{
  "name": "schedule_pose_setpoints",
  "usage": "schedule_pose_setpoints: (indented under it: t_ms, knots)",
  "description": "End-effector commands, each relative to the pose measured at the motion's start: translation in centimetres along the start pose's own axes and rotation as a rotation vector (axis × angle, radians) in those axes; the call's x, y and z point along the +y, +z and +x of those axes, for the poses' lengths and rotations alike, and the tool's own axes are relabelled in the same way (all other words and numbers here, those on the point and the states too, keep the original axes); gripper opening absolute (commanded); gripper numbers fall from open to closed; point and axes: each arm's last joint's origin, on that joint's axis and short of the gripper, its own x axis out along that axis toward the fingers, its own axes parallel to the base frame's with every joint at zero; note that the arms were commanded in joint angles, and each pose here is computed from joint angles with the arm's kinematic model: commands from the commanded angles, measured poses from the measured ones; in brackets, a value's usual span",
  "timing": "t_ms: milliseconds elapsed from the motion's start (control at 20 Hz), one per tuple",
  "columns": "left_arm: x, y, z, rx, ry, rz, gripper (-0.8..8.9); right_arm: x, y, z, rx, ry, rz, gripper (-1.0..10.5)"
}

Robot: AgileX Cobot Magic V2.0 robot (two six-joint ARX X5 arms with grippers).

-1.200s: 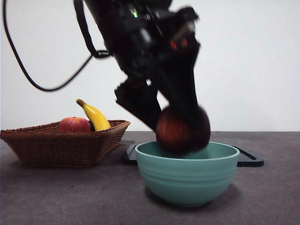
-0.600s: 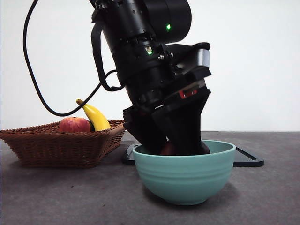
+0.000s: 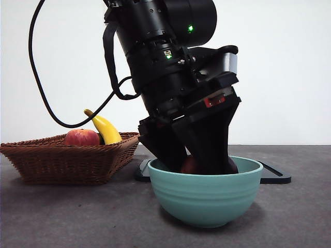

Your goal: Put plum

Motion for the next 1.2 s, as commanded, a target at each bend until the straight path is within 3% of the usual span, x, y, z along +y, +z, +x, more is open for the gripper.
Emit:
schedule_pose_setpoints:
  t_ms: [50,250,700,1000,1200]
  knots:
    - [-0.3,0.6,0.2,0.004,-0.006,0.014,3.54,0.2,0.4,-0.3,-0.015,0.005,-0.011,3.5]
    - [-0.3,0.5,0.2,0.006,-0.007,0.011,4.06,0.2,0.4,-0.3,-0.014,0.005,-0.011,3.5]
    - [-0.5,1.8,-1.6,-0.018,-0.003,0.013,4.06,0.2,0.4,-0.3,-0.014,0.005,-0.011,3.5]
    - [-0.7,4.2,-8.1,-0.209,0.039,0.034,4.06,0.2,0.4,-0.3,-0.015,0.005,-0.011,3.5]
    - [0.7,3.3,-14.4,-0.384,0.110,-0.010,4.05,0.2,0.4,-0.3,-0.015,0.005,-0.012,3.5]
